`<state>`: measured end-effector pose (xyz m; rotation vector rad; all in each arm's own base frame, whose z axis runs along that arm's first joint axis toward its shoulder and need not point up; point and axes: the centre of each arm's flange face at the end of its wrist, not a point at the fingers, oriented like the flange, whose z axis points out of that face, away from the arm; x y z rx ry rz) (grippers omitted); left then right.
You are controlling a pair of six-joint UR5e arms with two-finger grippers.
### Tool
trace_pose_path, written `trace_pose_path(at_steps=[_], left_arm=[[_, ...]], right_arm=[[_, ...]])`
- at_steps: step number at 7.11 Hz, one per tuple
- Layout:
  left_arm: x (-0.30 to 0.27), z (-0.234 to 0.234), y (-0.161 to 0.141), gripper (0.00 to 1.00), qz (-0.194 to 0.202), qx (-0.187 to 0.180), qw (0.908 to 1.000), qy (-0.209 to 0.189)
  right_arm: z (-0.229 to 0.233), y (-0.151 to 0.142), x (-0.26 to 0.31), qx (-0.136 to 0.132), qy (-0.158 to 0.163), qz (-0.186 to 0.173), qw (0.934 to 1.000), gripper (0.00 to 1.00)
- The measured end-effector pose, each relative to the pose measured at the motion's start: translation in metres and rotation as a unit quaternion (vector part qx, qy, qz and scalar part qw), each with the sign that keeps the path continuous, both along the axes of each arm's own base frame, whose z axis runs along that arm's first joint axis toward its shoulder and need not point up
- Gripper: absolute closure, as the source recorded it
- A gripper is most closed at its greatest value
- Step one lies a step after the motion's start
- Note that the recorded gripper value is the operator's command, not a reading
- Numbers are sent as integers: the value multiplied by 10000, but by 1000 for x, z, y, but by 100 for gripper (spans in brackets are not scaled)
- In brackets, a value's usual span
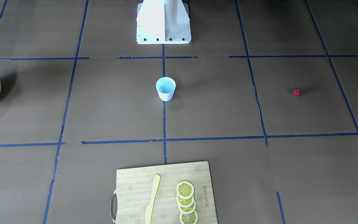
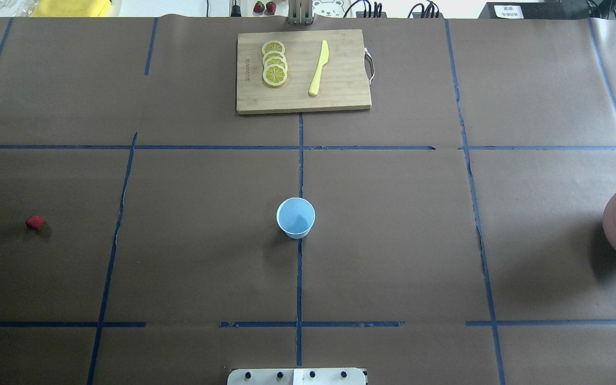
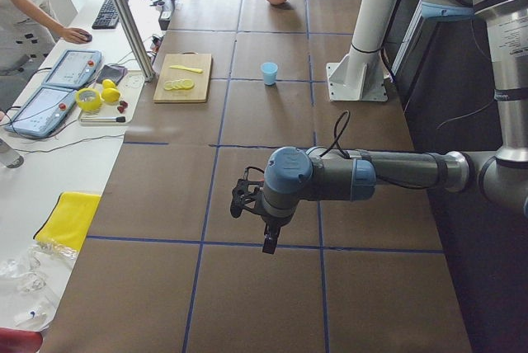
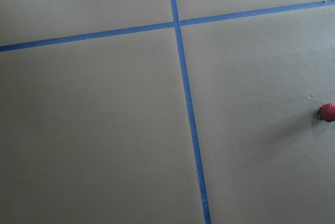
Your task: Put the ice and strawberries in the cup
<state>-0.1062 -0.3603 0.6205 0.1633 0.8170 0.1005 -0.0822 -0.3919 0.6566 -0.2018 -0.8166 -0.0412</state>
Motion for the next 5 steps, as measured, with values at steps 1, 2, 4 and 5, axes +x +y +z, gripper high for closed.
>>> trace_pose_path(at_steps=[1, 2, 4, 5], left_arm=[[0, 0, -1, 0, -4, -2, 10000, 1], [0, 0, -3, 0, -8, 2, 10000, 0], [-1, -2, -4, 0, -17, 18, 10000, -1], [-1, -5, -5, 0, -18, 42, 10000, -4]], right_arm=[[0, 1, 0, 13, -7, -10, 10000, 100], [-1, 1, 1, 40, -19, -22, 10000, 100], [-27, 4, 9, 271, -139, 42, 9995, 100], [-61, 9, 19, 535, -245, 158, 9981, 100]])
